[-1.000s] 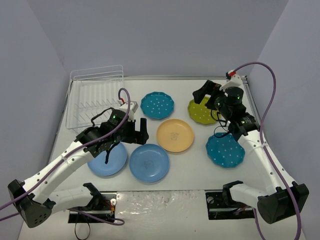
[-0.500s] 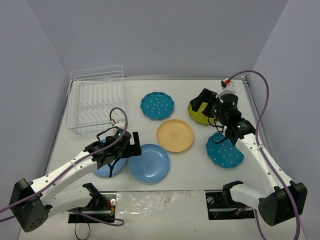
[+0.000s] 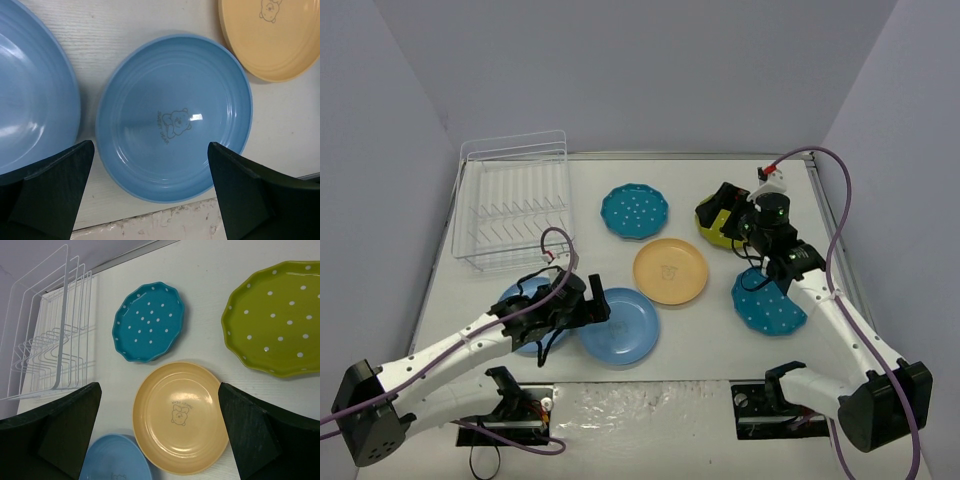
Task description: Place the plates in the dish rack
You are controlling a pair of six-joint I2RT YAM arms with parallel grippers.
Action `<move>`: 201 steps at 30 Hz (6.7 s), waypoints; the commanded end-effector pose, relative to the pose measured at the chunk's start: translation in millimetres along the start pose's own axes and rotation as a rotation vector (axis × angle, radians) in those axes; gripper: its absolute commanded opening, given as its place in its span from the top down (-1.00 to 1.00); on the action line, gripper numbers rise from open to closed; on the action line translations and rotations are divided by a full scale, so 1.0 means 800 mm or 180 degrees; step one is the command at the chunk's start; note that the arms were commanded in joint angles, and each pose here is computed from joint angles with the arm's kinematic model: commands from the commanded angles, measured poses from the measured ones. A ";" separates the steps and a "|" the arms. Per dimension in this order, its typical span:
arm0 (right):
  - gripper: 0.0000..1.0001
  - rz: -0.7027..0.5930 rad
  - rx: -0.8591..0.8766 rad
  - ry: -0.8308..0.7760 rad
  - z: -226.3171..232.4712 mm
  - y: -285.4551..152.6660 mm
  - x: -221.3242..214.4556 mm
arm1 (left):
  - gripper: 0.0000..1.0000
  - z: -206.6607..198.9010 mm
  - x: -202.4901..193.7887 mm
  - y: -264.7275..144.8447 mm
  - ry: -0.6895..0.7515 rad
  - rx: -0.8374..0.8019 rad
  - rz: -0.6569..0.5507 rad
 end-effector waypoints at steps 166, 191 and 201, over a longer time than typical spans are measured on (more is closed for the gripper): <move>-1.00 -0.0168 0.0378 -0.0200 0.020 0.016 -0.009 | 1.00 0.230 0.409 -0.095 -0.0176 0.3511 -0.3029; -1.00 -0.0138 0.0498 -0.0175 0.020 0.013 -0.017 | 1.00 0.287 0.383 -0.049 -0.0150 0.3791 -0.2784; -1.00 -0.0159 0.0480 -0.0135 0.016 0.009 -0.021 | 1.00 0.295 0.360 -0.025 -0.0115 0.3655 -0.2730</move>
Point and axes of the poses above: each gripper's point midway between its finger pads, its own y axis out along the fingers, its own z axis along the line the jaws close on, x = y × z, the point moved 8 cm from there along -y, back along the fingers, and after that the axes turned 1 degree about y, right-handed, at the moved point
